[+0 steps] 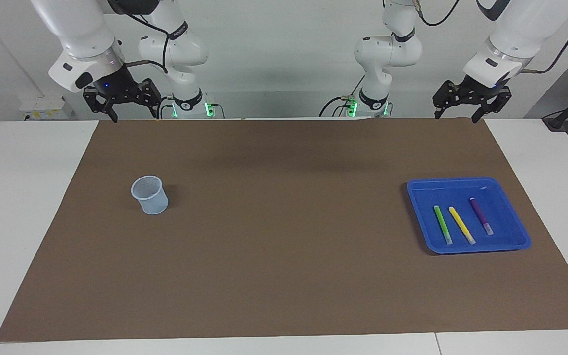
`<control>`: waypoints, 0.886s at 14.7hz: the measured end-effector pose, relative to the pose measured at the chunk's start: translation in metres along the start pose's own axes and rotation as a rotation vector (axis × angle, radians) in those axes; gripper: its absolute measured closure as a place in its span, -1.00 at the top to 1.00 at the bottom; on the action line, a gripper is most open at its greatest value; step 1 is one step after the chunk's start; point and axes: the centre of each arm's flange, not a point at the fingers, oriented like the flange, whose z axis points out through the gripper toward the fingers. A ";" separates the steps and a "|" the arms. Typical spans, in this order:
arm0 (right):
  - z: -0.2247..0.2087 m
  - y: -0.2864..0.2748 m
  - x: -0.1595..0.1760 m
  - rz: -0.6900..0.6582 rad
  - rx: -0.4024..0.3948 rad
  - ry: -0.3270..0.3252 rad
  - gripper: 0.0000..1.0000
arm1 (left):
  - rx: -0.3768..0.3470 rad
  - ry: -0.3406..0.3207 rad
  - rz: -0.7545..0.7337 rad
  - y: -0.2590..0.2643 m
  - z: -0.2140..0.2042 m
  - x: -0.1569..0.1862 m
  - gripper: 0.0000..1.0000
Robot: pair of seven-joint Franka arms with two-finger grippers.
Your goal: Right arm passes pens to left for tray arrangement
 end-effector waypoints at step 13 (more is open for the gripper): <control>-0.001 0.004 -0.001 0.008 0.001 0.003 1.00 | 0.000 0.001 0.001 0.000 0.000 0.000 1.00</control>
